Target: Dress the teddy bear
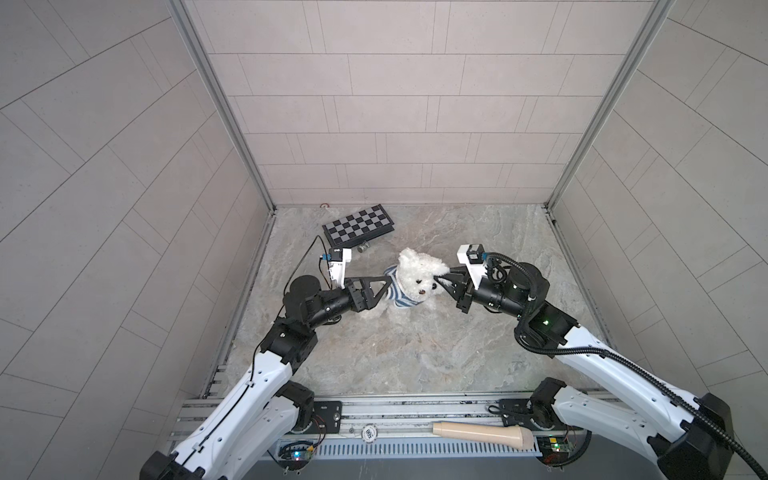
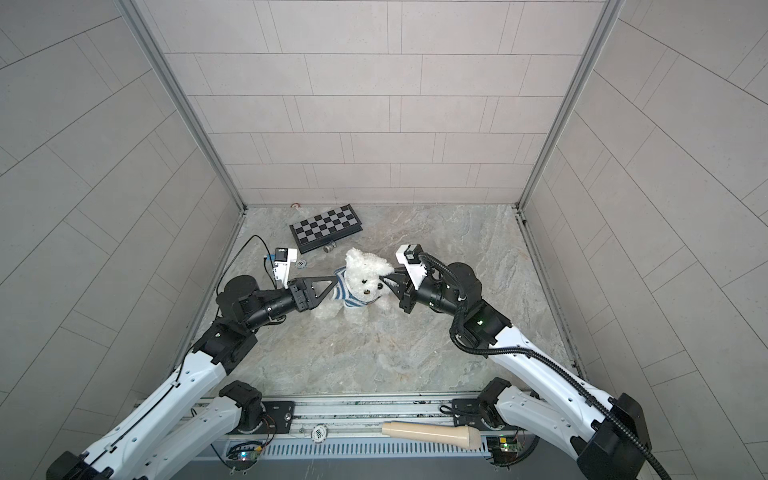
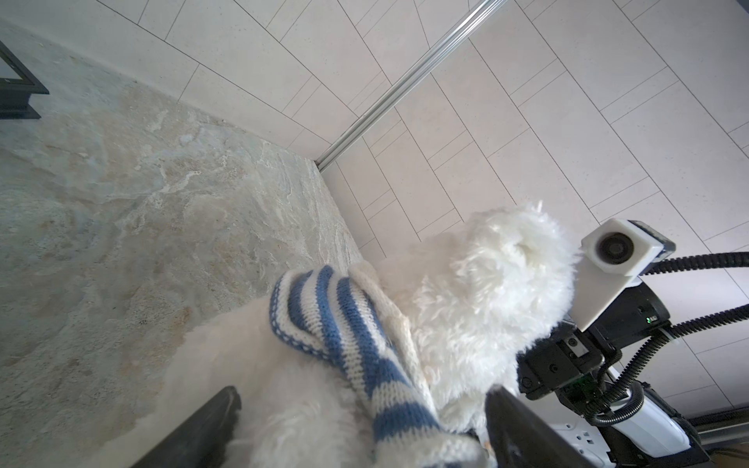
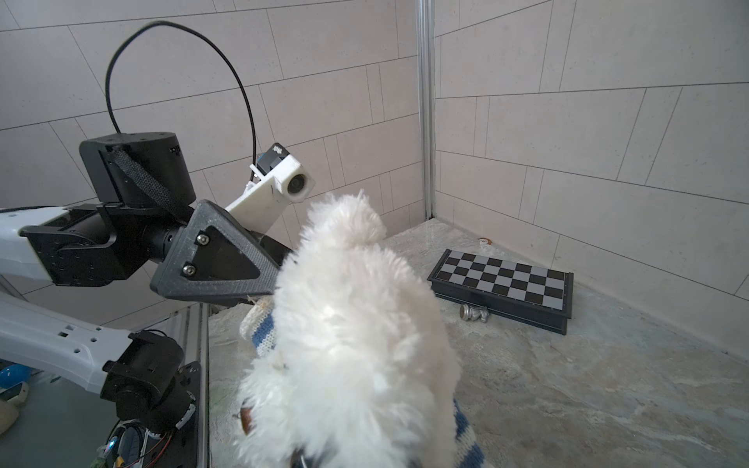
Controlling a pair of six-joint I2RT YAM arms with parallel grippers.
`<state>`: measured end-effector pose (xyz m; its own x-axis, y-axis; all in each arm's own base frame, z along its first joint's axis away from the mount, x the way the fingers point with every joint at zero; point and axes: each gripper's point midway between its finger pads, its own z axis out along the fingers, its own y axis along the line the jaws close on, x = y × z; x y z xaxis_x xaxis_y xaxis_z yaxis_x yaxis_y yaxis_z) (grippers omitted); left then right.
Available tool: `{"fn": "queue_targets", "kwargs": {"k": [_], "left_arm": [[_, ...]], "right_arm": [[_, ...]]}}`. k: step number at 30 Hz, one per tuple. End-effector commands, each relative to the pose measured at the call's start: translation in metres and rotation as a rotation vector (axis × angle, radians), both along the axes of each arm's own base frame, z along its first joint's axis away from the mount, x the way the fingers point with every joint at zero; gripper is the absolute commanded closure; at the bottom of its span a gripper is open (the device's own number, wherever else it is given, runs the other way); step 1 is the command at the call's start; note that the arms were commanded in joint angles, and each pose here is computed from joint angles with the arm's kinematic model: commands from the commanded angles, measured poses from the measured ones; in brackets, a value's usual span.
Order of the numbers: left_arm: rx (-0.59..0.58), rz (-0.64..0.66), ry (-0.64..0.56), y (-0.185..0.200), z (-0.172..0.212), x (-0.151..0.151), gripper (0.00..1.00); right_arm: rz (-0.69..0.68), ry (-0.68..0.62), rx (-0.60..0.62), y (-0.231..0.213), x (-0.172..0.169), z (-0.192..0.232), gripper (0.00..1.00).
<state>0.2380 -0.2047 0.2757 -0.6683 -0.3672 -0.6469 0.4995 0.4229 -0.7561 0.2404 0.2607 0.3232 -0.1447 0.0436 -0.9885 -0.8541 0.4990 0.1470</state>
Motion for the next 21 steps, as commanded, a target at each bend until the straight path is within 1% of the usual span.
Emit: {"fn": "queue_targets", "kwargs": {"k": [1, 3, 6, 8, 9, 15, 16, 17, 18, 19, 20, 21], "left_arm": [[-0.017, -0.021, -0.021, -0.006, 0.002, -0.003, 0.06], [-0.011, -0.03, -0.011, -0.009, -0.001, -0.005, 0.09], [-0.014, -0.03, -0.008, -0.012, -0.003, -0.006, 0.16], [-0.016, -0.027, -0.008, -0.012, -0.002, -0.006, 0.23], [-0.016, -0.026, -0.008, -0.012, -0.002, -0.006, 0.28], [-0.01, -0.014, -0.013, -0.013, 0.0, 0.0, 0.72], [-0.009, -0.01, -0.02, -0.013, 0.002, 0.001, 0.78], [-0.008, -0.01, -0.026, -0.013, 0.003, 0.001, 0.82], [-0.006, -0.009, -0.036, -0.013, 0.005, 0.002, 0.86], [0.002, -0.006, -0.048, -0.013, 0.007, 0.003, 0.89], [0.018, 0.001, -0.054, -0.012, 0.006, 0.005, 0.91], [0.042, 0.01, -0.061, -0.011, 0.005, 0.007, 0.94]], "right_arm": [[-0.003, -0.102, 0.097, -0.006, -0.005, 0.036, 1.0], [-0.014, -0.099, 0.099, -0.006, -0.003, 0.035, 1.0], [-0.019, -0.102, 0.11, -0.007, -0.003, 0.034, 1.0], [-0.013, -0.1, 0.106, -0.006, -0.003, 0.032, 1.0], [-0.012, -0.101, 0.105, -0.006, -0.003, 0.032, 1.0], [0.014, -0.11, 0.077, -0.004, -0.007, 0.022, 1.0], [0.019, -0.116, 0.07, -0.004, -0.008, 0.02, 1.0], [0.018, -0.124, 0.067, -0.005, -0.01, 0.018, 1.0], [0.016, -0.133, 0.063, -0.005, -0.01, 0.015, 0.99], [0.017, -0.138, 0.054, -0.006, -0.011, 0.01, 0.94], [0.019, -0.144, 0.048, -0.006, -0.012, 0.009, 0.87], [0.023, -0.149, 0.039, -0.006, -0.013, 0.008, 0.73]]}}
